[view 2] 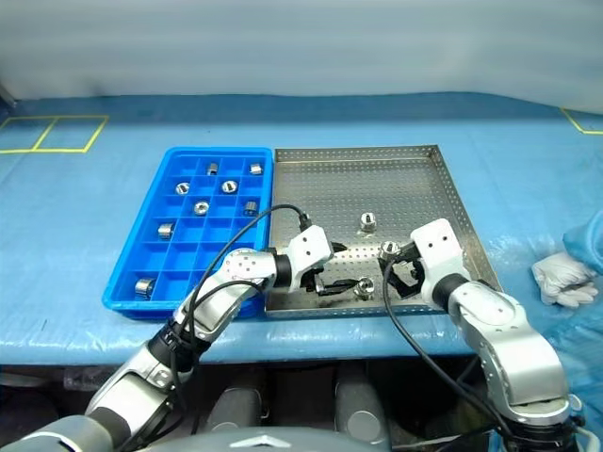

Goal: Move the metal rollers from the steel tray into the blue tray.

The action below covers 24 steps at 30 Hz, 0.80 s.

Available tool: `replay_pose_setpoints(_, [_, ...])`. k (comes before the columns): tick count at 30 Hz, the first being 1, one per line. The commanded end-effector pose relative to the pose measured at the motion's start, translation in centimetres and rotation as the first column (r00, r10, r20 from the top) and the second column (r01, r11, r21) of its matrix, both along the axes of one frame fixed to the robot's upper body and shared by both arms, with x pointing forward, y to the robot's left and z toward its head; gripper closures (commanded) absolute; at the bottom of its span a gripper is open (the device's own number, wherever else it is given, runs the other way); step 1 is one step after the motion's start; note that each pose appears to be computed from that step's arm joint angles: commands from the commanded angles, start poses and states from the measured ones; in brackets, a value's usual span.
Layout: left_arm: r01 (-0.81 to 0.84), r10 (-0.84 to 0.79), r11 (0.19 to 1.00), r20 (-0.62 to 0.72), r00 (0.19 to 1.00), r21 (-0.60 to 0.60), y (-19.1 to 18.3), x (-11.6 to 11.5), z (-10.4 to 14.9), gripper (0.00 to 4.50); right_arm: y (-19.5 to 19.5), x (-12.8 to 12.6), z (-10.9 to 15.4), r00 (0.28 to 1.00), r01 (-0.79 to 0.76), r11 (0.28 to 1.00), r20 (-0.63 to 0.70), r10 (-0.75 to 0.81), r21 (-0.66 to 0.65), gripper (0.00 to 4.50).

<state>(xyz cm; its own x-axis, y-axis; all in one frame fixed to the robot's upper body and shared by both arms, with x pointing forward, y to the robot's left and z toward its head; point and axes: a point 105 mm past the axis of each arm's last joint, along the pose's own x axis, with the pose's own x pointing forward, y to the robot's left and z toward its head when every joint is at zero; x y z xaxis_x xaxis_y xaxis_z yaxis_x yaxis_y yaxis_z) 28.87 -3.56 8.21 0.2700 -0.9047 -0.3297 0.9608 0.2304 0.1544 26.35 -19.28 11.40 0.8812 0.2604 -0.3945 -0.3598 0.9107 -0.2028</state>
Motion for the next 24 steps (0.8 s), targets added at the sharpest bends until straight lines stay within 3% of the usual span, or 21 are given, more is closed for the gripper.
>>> replay_pose_setpoints(1, [0.06, -0.06, 0.998, 0.02, 0.998, 0.015, -1.1, -0.2, -0.1, 0.77, -0.6, -0.7, 1.2, 0.999, 0.026, 0.999, 0.047, -0.025, -0.035, 0.0])
replay_pose_setpoints(11, [0.02, -0.021, 0.995, 0.007, 1.0, 0.099, -2.0, 1.1, -2.2, 0.77, 0.1, -2.1, 1.1, 0.999, 0.016, 1.0, 0.049, -0.015, -0.021, 0.0])
replay_pose_setpoints(16, [0.013, -0.015, 0.994, 0.011, 1.0, 0.111, -1.8, 1.1, -2.5, 2.28, 0.2, -1.8, 1.1, 0.999, 0.009, 1.0, 0.051, -0.008, -0.02, 0.0])
replay_pose_setpoints(18, [0.001, -0.002, 0.994, 0.009, 1.0, 0.11, -1.7, 1.1, -2.5, 2.28, 0.3, -1.6, 1.0, 0.999, 0.005, 1.0, 0.05, -0.004, -0.019, 0.0])
replay_pose_setpoints(21, [-0.016, 0.015, 0.995, 0.006, 1.0, 0.1, -1.5, 1.3, -2.4, 2.77, 0.6, -1.4, 0.9, 0.999, -0.009, 1.0, 0.047, 0.01, -0.017, 0.0])
replay_pose_setpoints(24, [-0.048, 0.046, 0.994, 0.024, 0.999, 0.097, -1.2, 1.6, -2.3, 2.78, 1.1, -1.3, 0.7, 0.999, -0.029, 1.0, 0.041, 0.029, -0.013, 0.0])
